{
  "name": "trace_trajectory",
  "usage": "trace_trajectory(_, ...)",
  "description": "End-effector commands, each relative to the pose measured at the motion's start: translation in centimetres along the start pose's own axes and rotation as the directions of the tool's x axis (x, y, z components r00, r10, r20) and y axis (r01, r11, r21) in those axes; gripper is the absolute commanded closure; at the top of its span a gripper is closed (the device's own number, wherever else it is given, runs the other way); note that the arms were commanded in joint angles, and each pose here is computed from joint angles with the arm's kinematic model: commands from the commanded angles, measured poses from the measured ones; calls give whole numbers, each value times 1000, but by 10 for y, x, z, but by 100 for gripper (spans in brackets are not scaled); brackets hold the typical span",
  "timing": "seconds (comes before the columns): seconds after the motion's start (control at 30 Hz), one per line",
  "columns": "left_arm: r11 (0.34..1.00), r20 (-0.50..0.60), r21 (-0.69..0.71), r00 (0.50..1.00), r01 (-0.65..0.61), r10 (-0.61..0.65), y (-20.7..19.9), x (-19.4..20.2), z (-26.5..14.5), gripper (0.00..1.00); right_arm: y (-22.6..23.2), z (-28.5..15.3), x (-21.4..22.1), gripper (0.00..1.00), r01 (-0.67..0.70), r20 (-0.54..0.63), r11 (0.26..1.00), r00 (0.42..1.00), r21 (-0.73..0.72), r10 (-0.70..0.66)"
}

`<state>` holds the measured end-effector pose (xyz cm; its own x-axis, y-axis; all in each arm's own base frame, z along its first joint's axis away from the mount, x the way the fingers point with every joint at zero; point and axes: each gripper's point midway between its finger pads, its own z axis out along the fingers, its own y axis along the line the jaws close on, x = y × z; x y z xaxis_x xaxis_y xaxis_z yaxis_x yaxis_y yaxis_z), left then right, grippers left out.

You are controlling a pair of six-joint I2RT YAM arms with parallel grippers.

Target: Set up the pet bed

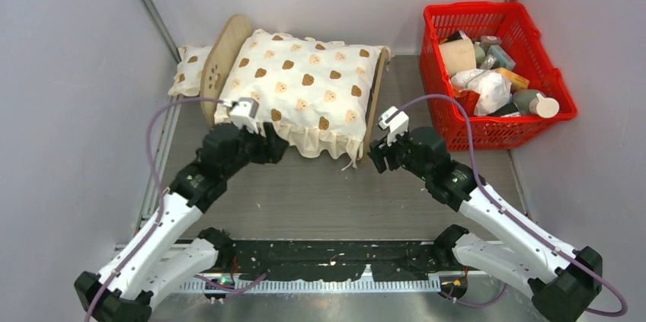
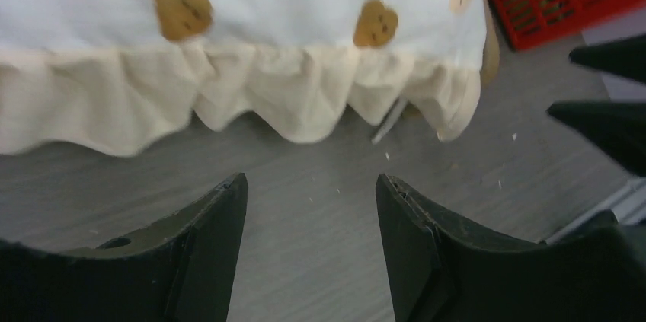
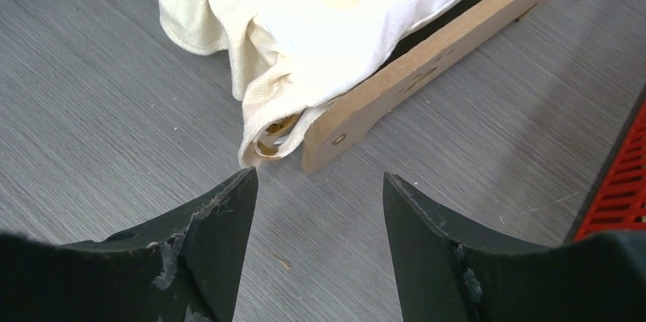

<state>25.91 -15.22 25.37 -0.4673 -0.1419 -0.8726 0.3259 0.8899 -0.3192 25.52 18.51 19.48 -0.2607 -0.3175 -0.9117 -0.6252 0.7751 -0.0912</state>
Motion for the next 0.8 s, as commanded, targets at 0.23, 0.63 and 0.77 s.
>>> trace_trajectory(0.23, 957, 76, 185, 968, 223, -240, -30, 91, 96, 24, -8, -32, -31, 32, -130, 183, 990, 976, 54, 118)
trace_trajectory(0.63, 954, 183, 243, 958, 175, -222, -43, 104, 146, 15, -11, -35, -34, 32, -123, 198, 990, 974, 66, 108)
trace_trajectory(0.77, 948, 252, 279, 942, 150, -223, -51, 87, 148, 36, -11, -33, -31, 32, -119, 189, 991, 976, 68, 104)
